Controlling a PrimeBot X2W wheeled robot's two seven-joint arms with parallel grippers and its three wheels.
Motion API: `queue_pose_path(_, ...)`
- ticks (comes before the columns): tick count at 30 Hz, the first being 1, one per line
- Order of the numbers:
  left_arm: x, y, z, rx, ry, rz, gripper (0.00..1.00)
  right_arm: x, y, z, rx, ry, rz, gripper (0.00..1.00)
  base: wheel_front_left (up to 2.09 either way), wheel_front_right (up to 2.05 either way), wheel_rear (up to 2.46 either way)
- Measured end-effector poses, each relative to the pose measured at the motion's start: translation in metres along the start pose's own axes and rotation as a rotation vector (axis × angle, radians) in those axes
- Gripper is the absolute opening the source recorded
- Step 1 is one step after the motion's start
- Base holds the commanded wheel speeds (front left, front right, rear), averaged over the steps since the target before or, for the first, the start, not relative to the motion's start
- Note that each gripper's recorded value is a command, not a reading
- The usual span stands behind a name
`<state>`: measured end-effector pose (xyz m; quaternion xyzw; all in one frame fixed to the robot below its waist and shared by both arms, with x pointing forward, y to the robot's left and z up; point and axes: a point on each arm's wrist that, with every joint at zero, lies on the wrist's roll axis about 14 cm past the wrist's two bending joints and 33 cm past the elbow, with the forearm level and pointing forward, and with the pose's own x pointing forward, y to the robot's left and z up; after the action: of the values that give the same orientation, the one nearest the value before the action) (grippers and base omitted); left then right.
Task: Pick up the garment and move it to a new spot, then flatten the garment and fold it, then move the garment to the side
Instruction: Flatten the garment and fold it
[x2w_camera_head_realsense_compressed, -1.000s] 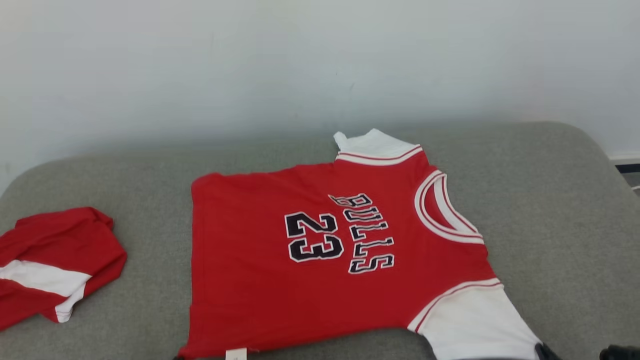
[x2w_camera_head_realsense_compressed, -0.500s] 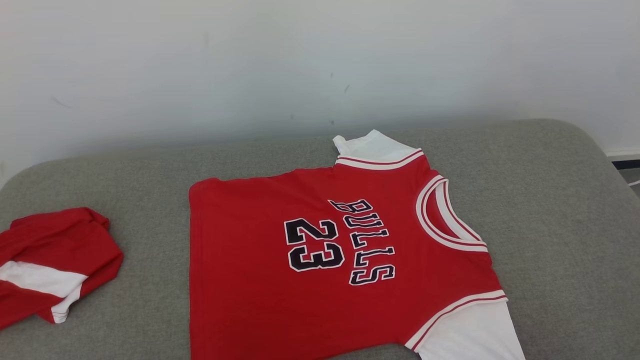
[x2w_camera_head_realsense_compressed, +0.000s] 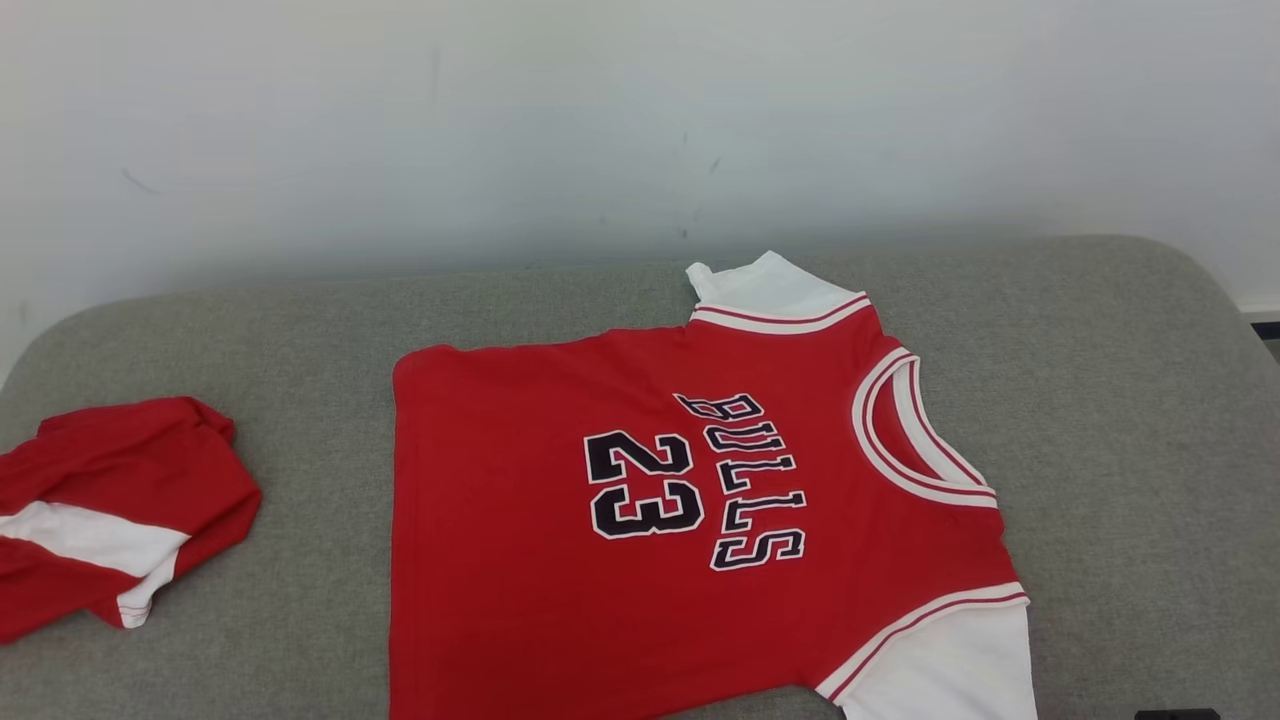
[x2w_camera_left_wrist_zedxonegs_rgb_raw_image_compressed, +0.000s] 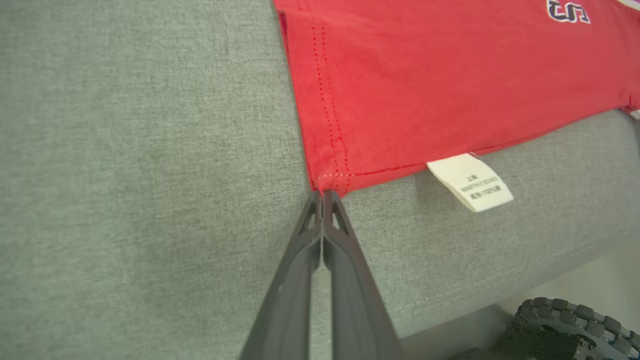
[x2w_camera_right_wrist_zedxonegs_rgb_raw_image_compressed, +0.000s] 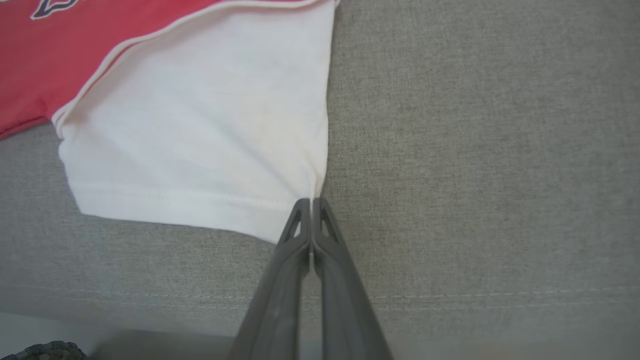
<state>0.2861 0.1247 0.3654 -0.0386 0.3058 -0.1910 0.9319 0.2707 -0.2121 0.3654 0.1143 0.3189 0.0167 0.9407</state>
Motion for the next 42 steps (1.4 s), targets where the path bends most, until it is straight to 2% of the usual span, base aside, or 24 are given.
queue_pose_path(1, 0.000, 0.001, 0.000, -0.001, 0.001, 0.003, 0.82, 0.001, 0.000, 0.000, -0.002, 0.005, -0.003, 0.00, 0.00, 0.00, 0.00)
queue_pose_path(2, 0.000, 0.003, 0.000, -0.005, 0.001, 0.014, 1.00, 0.002, 0.000, 0.000, -0.003, 0.005, -0.006, 0.40, 0.00, 0.00, 0.00)
queue_pose_path(3, 0.000, 0.004, -0.001, -0.008, 0.002, 0.019, 1.00, 0.002, 0.000, 0.001, -0.004, 0.004, -0.006, 0.92, 0.00, 0.00, 0.00)
queue_pose_path(4, 0.000, 0.006, -0.002, -0.008, 0.007, 0.025, 1.00, 0.003, 0.000, 0.001, -0.003, 0.005, -0.008, 1.00, 0.00, 0.00, 0.00)
queue_pose_path(11, -0.001, 0.011, 0.001, -0.044, -0.006, 0.045, 1.00, 0.002, -0.011, 0.009, 0.015, -0.017, -0.034, 1.00, 0.00, 0.00, 0.00)
queue_pose_path(15, -0.006, 0.018, 0.015, -0.071, -0.051, 0.055, 1.00, -0.002, -0.021, 0.033, 0.093, -0.091, -0.044, 1.00, 0.00, 0.00, 0.00)
queue_pose_path(19, -0.022, 0.037, 0.033, -0.106, -0.142, 0.098, 1.00, -0.012, -0.020, 0.072, 0.149, -0.227, -0.004, 1.00, 0.00, 0.00, 0.00)
queue_pose_path(25, -0.037, 0.039, 0.104, -0.094, -0.424, 0.102, 1.00, -0.024, -0.011, 0.122, 0.106, -0.425, 0.027, 1.00, 0.00, 0.00, 0.00)
queue_pose_path(30, -0.046, 0.048, 0.136, -0.002, -0.544, 0.151, 1.00, -0.034, 0.009, 0.172, 0.026, -0.635, 0.054, 1.00, 0.00, 0.00, 0.00)
queue_pose_path(32, -0.049, 0.060, 0.143, 0.015, -0.581, 0.208, 1.00, -0.038, 0.015, 0.185, -0.012, -0.694, 0.061, 1.00, 0.00, 0.00, 0.00)
queue_pose_path(37, -0.050, 0.072, 0.150, -0.007, -0.635, 0.301, 1.00, -0.037, 0.026, 0.193, -0.095, -0.741, 0.059, 1.00, 0.00, 0.00, 0.00)
queue_pose_path(40, -0.051, 0.081, 0.145, 0.009, -0.631, 0.359, 1.00, -0.032, 0.033, 0.190, -0.098, -0.735, 0.070, 1.00, 0.00, 0.00, 0.00)
queue_pose_path(42, -0.051, 0.087, 0.139, -0.017, -0.628, 0.398, 1.00, -0.030, 0.031, 0.188, -0.102, -0.731, 0.059, 1.00, 0.00, 0.00, 0.00)
